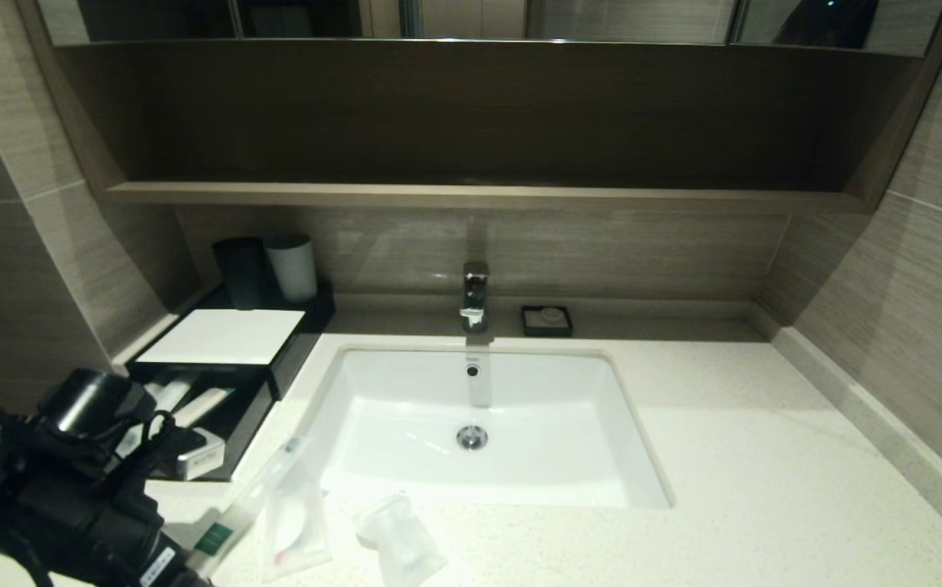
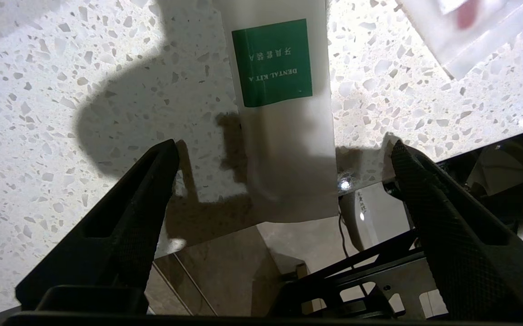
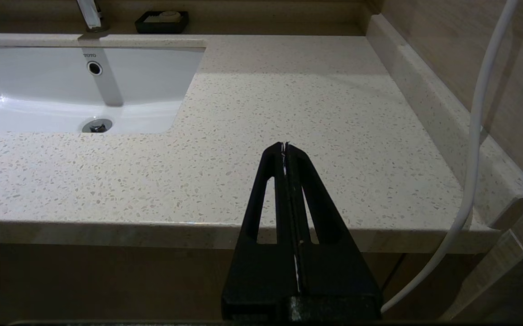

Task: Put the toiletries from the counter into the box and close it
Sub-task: Pick up the bathroom toiletry

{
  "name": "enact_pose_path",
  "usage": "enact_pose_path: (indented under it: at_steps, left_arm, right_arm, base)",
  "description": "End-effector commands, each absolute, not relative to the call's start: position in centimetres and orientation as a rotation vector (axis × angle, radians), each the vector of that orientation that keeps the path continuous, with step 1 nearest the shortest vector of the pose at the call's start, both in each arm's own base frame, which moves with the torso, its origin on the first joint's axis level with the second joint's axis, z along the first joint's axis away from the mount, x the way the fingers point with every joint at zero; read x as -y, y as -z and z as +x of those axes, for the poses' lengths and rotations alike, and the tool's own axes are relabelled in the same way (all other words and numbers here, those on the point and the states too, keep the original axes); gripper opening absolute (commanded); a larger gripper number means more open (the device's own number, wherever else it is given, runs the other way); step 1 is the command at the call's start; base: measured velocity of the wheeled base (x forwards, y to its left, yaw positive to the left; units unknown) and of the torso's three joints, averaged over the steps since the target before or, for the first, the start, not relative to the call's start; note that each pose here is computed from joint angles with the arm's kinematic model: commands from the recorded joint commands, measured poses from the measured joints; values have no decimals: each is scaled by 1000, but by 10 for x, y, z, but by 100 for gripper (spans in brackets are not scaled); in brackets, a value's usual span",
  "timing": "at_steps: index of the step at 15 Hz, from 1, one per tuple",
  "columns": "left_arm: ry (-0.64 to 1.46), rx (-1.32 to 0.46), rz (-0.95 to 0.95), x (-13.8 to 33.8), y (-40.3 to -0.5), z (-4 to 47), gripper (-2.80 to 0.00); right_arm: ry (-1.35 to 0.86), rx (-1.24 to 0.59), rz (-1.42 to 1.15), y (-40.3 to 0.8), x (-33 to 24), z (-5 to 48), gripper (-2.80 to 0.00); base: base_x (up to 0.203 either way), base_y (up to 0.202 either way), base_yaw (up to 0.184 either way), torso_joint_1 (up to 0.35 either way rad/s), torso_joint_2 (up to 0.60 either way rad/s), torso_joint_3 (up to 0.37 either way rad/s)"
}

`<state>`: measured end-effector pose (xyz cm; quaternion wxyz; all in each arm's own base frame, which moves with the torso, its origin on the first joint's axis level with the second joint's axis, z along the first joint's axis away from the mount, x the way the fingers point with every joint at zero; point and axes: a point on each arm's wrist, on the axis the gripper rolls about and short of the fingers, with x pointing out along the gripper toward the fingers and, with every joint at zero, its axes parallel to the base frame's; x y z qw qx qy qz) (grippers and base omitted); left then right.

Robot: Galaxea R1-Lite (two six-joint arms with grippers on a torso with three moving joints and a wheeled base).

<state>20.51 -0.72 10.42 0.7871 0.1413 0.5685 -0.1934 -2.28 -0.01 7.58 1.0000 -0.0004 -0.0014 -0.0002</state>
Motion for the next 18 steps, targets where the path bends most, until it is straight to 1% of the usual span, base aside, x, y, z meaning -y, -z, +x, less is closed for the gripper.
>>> enact_pose_path:
  at_steps: [1, 18]
  left_arm:
    - [421, -1236, 304, 7, -102, 206, 0]
    - [417, -1265, 322, 9, -97, 208, 0]
  right_arm:
    - [0, 2, 0, -75, 0, -23, -280]
    - [0, 2, -1, -75, 0, -23, -280]
  base:
    - [0, 0, 0, 0, 0, 0]
    - [0, 0, 0, 0, 0, 0]
